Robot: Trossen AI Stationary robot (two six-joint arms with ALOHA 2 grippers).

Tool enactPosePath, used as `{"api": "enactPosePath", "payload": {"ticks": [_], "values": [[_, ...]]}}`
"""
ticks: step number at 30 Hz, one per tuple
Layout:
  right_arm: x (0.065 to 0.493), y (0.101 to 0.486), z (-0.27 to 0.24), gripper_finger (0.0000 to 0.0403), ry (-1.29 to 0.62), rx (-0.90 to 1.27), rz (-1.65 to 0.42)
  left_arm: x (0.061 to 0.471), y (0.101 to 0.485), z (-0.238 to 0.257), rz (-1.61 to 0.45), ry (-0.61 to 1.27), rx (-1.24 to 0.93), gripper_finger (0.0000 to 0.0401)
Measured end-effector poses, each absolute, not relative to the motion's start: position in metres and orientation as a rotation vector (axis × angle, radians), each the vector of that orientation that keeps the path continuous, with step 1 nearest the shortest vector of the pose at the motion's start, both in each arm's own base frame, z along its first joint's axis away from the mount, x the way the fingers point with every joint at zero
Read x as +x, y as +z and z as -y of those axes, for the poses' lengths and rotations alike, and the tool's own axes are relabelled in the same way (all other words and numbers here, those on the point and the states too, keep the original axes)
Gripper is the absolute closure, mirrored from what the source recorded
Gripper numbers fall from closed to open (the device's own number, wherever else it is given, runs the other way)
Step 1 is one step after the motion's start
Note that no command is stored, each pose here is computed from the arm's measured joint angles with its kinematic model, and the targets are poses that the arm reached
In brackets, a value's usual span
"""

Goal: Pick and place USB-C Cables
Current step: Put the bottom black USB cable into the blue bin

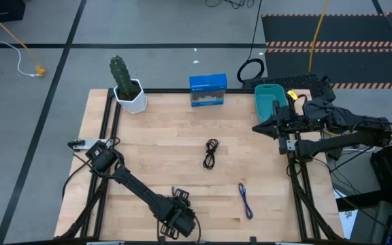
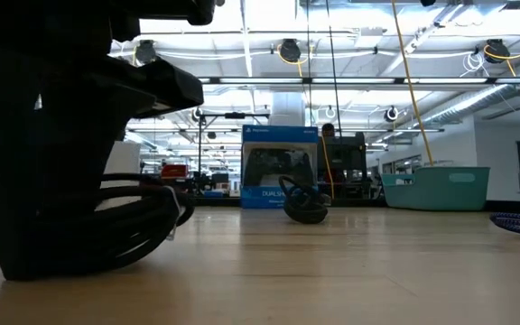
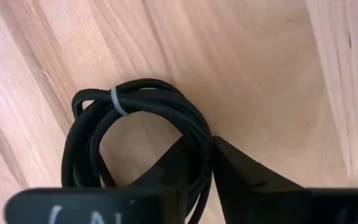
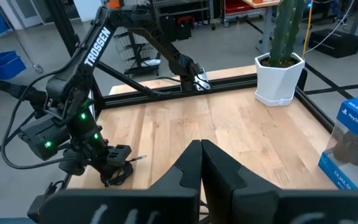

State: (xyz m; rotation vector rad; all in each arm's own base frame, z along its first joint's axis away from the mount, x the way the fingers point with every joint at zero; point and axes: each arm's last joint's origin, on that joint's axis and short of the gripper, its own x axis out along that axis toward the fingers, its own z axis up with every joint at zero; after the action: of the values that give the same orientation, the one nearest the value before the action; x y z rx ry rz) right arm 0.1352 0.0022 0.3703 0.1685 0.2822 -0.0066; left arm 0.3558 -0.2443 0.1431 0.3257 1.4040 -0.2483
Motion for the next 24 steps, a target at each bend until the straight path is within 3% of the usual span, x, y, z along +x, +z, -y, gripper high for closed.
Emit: {"api": "enactPosePath", "payload": {"ticks": [11, 19, 24], "values": [[0.146, 0.349, -0.002, 0.0403, -0.006, 0.179, -0.283, 0.361, 0.154, 0.235, -1.376, -0.251, 0.336, 0.0364], [0.152, 0.332, -0.006, 0.0403, 0.007, 0.232, -0.28, 0.363, 0.2, 0.215, -1.267, -0.258, 0.324, 0.0367], [0.158, 0.317, -0.013, 0.0403, 0.057, 0.24, -0.251, 0.361, 0.244, 0.193, -1.133, -0.249, 0.43, 0.0366]]}}
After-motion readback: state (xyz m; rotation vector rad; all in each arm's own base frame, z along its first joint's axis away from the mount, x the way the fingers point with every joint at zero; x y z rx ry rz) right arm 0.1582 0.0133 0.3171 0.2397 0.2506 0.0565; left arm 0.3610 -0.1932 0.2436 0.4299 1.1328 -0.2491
